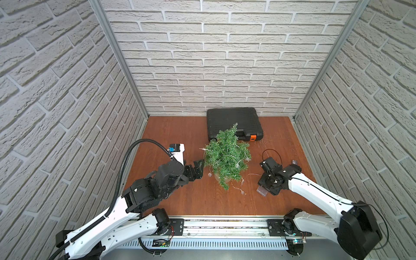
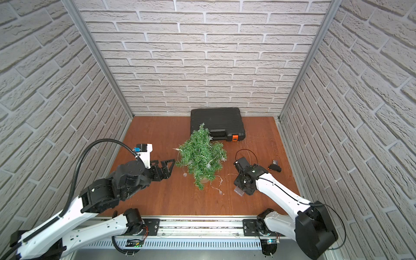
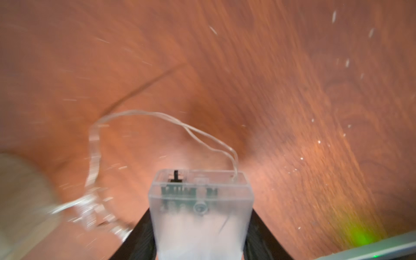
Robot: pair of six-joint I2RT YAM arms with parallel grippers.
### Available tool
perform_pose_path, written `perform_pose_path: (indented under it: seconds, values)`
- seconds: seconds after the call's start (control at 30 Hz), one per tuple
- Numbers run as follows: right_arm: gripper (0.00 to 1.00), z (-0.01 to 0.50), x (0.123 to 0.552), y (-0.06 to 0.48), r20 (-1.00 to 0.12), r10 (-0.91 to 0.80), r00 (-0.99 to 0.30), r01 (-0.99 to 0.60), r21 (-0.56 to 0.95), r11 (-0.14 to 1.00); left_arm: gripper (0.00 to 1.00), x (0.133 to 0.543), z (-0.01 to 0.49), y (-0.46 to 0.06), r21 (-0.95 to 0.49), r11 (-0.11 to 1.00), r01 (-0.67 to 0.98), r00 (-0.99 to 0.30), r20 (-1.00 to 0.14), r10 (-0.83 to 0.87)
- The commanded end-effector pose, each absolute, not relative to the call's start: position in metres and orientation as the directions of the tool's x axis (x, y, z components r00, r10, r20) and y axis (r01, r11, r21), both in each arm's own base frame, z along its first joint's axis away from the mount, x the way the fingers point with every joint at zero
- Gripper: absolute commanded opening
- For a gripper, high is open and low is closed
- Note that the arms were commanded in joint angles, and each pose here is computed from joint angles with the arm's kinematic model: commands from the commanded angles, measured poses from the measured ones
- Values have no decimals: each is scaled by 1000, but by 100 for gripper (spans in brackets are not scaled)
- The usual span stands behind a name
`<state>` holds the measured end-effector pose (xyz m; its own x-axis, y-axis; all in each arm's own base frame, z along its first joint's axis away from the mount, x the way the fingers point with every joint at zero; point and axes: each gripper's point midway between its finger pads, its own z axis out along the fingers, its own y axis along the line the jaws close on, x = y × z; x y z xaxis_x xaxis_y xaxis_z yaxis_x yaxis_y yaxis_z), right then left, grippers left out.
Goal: Wrap string light around the christmas tree
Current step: Pick up the light string from the center of the board, then wrap the light string around the Christmas tree.
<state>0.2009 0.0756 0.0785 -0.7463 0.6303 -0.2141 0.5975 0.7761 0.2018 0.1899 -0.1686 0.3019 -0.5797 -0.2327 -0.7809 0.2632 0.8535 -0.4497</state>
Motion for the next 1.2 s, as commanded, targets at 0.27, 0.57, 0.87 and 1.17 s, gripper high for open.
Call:
perform_pose_path:
  seconds: [0.27, 0.57, 0.87, 1.17]
  values:
    - [41, 237, 226, 35, -598, 458, -658, 436, 194, 879, 94, 190, 352, -206, -449, 775, 445, -512, -837, -191]
    - [41, 370, 234, 40, -772, 406, -490, 238, 330, 913, 92, 189, 383, -219, -443, 735, 514, -461, -865, -199]
    - [38, 452, 210, 60, -813, 411, -413, -13, 456, 890, 89, 167, 429, -260, -375, 626, 684, -363, -919, -155]
    - [38, 516, 195, 116, -773, 471, -425, -346, 620, 704, 89, 155, 451, -286, -322, 572, 754, -301, -944, -133]
